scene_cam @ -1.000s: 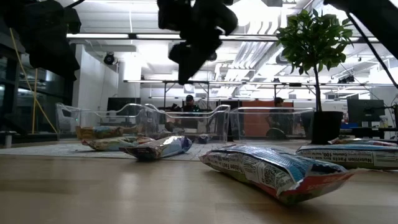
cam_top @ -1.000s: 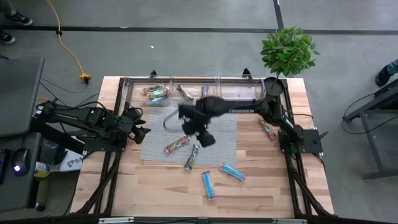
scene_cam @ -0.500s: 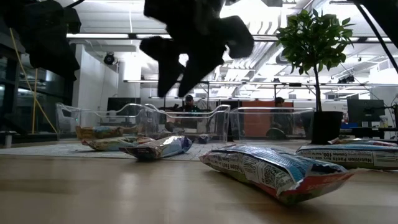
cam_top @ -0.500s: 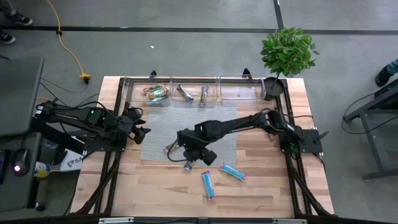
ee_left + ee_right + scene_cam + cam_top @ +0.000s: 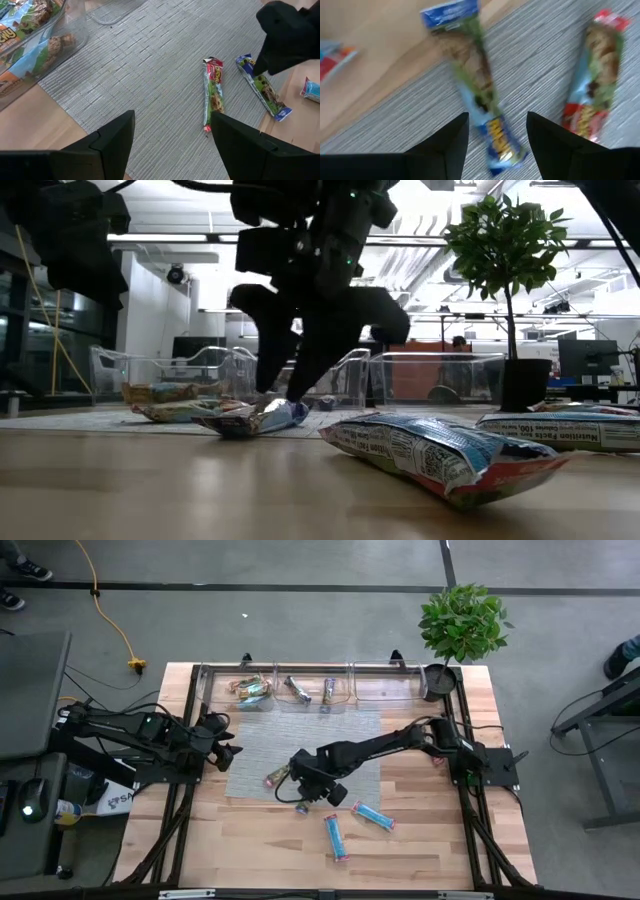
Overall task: Pick and place Granola Bars by type
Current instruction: Put the blue granola bar into the middle transparent bin, then put the red granola bar into the right transparent bin
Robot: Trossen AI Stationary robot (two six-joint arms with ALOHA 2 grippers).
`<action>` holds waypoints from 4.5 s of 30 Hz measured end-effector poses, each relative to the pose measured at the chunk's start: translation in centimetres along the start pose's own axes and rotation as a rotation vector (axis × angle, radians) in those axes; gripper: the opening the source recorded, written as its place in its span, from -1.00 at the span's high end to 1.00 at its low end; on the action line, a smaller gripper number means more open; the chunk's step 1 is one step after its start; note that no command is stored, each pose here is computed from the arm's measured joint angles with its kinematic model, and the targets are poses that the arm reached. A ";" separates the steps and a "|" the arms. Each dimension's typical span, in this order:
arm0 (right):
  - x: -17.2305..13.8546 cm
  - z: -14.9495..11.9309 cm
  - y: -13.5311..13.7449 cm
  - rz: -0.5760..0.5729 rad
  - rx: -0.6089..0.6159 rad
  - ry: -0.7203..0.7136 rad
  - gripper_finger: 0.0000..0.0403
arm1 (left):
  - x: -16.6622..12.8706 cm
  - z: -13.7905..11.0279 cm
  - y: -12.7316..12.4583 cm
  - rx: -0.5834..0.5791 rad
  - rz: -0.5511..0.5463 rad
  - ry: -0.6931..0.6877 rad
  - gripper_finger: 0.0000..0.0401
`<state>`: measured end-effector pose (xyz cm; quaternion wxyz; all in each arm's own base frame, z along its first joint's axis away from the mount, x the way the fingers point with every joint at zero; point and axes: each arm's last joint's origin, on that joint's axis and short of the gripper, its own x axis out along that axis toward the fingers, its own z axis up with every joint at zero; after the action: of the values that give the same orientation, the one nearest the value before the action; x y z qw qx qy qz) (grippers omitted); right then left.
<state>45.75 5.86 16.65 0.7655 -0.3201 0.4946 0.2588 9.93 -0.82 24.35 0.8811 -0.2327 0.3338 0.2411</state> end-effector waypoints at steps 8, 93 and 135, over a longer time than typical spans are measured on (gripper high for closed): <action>0.8 -0.3 0.2 -0.019 -0.003 -0.025 0.09 | 0.0 0.0 0.0 0.000 0.000 0.000 -0.28; -9.9 -21.2 -16.9 -0.350 1.514 0.091 0.72 | 0.0 0.0 0.0 -0.004 0.001 -0.001 -0.28; -5.2 1.0 -8.6 -0.094 0.399 -0.244 0.07 | 0.0 0.0 0.0 -0.002 0.004 -0.003 -0.28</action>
<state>50.48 0.47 23.77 0.8789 -0.1516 0.4242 0.1568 9.92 -0.80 24.35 0.8809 -0.2323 0.3328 0.2434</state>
